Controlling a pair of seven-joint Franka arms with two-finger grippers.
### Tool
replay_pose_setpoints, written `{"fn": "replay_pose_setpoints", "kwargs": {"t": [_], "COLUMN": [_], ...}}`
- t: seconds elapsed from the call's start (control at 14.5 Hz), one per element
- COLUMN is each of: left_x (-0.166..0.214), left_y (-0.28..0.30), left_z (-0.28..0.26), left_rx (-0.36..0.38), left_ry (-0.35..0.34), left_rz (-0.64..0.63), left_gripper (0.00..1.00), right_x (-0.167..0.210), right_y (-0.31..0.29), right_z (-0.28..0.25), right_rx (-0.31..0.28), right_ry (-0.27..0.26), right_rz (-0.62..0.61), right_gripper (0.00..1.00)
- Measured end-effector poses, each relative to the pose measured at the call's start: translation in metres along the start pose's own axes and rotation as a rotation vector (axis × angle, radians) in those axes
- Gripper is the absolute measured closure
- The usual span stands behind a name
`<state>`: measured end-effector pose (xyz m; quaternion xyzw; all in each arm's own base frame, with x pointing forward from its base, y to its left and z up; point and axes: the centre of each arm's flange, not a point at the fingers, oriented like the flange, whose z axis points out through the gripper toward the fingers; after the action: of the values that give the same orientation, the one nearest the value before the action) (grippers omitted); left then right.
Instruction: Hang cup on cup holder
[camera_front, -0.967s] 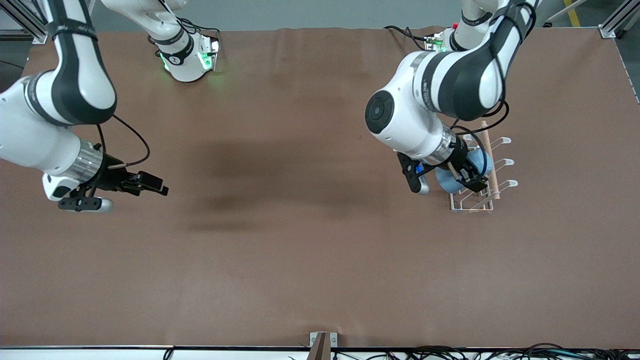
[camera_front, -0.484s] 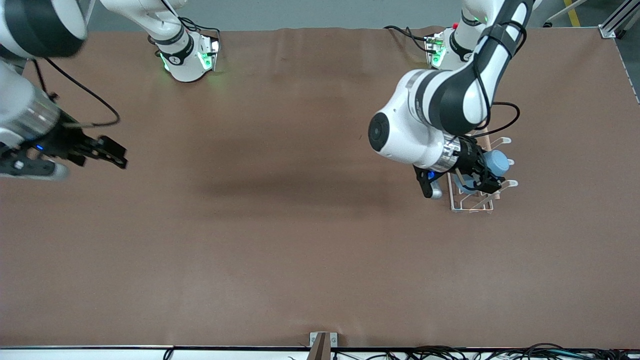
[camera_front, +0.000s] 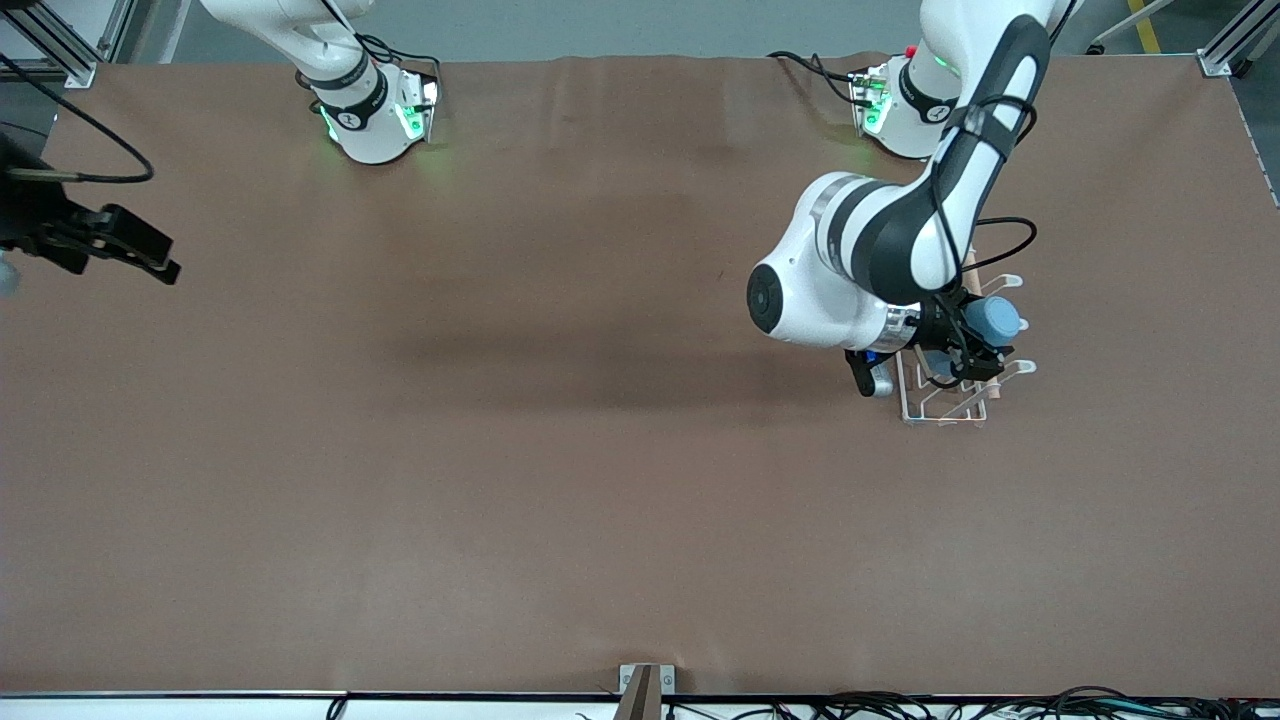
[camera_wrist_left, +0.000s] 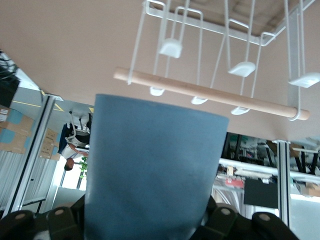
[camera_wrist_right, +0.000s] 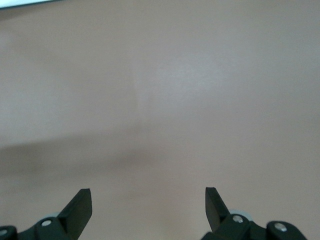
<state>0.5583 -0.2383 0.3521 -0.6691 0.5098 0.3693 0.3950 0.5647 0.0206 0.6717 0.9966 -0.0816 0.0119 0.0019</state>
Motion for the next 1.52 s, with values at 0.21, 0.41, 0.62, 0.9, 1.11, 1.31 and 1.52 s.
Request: {"fn": "replay_pose_setpoints", "kwargs": {"t": [0.21,0.41,0.62,0.9,1.11,1.31,1.52], "left_x": [0.017,0.028,0.032,0.040,0.055,0.063,0.071], "left_y": [0.002,-0.001,-0.002,-0.005,-0.002,0.000,0.001], "left_z": [0.011,0.025,0.031,0.038,0.045,0.049,0.054], "left_rx": [-0.014,-0.029,-0.037,-0.005,-0.007,-0.008,-0.003], "left_ry": [-0.030,-0.051,-0.059,-0.098,-0.114,-0.123,-0.136], "left_rz": [0.018,0.019,0.010,-0.004,-0.021,-0.028,-0.049], "left_gripper": [0.24,0.24,0.24,0.24,0.24,0.24,0.24], "right_x": [0.005,0.010,0.014,0.016,0.018,0.019,0.020], "right_y": [0.015,0.019,0.040,0.048,0.051,0.057,0.069], "right_z": [0.002,0.006,0.015,0.018,0.021,0.022,0.023], "right_rx": [-0.015,-0.019,-0.022,-0.023,-0.022,-0.022,-0.023], "right_ry": [0.010,0.016,0.001,-0.002,0.004,0.004,0.004], "right_rz": [0.025,0.008,-0.007,-0.006,-0.007,-0.001,0.020], "right_gripper": [0.00,0.00,0.00,0.00,0.00,0.00,0.00]}}
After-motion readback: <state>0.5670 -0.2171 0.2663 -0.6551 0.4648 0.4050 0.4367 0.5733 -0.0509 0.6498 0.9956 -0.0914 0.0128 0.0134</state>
